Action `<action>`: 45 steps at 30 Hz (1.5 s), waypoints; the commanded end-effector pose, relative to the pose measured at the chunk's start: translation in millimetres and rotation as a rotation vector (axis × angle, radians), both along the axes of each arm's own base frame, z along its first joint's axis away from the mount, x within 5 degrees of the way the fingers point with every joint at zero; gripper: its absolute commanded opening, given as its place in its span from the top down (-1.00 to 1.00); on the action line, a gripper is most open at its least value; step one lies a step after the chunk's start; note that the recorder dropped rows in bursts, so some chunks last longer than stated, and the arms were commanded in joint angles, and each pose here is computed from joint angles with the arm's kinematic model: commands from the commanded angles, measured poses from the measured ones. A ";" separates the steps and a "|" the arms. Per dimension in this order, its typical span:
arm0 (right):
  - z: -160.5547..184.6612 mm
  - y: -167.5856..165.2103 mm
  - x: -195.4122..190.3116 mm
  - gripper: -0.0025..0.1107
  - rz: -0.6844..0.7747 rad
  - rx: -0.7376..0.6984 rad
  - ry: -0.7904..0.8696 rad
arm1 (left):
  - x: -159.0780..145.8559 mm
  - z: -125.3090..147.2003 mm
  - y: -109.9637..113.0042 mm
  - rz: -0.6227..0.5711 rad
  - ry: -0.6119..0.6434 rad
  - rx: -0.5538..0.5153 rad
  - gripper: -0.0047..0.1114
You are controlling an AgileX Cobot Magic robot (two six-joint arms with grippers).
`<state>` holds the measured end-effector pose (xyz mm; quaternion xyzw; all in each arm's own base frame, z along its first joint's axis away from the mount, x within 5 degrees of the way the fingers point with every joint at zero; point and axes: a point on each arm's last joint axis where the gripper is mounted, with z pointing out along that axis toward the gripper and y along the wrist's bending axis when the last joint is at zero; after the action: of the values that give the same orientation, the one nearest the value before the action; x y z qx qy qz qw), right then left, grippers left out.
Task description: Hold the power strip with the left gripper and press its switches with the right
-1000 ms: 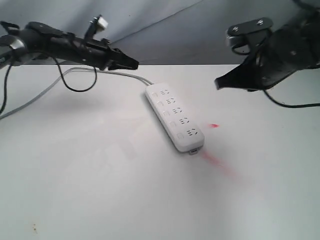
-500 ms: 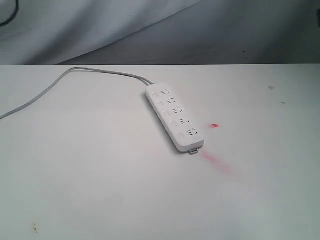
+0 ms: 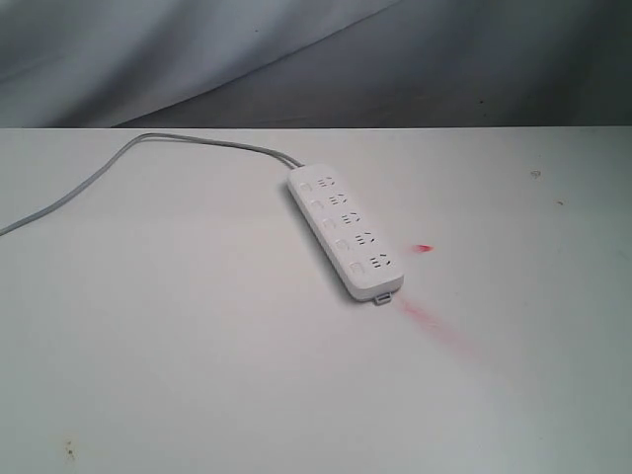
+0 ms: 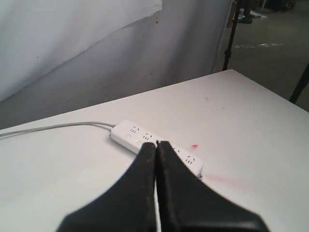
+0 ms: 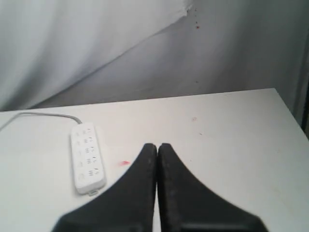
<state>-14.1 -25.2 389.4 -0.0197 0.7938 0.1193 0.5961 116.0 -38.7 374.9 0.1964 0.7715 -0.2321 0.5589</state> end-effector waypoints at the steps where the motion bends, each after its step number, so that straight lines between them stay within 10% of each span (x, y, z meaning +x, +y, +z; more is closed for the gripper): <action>1: -13.6 -0.1 -11.1 0.96 0.036 0.053 -0.007 | -24.0 -25.5 -6.1 0.052 0.005 -0.078 0.92; 18: -26.7 7.1 -13.9 0.96 0.182 0.026 -0.004 | -3.0 -38.9 -6.3 0.029 0.162 -0.451 0.92; 30: -28.2 7.5 -14.1 0.96 0.189 0.024 0.017 | -51.1 -52.3 -12.5 0.013 0.107 0.023 0.92; 36: -42.2 18.4 3.3 0.96 0.192 0.109 0.019 | -103.1 -42.5 21.1 0.426 -0.266 0.031 0.92; 45: -87.9 43.3 50.6 0.96 0.218 0.228 -0.232 | -79.4 -100.9 29.5 0.538 -0.216 -0.069 0.92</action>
<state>27.6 13.8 307.6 -0.0534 0.7431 0.2502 0.6183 27.7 -11.8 288.0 0.0077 0.7387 -0.0777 0.6695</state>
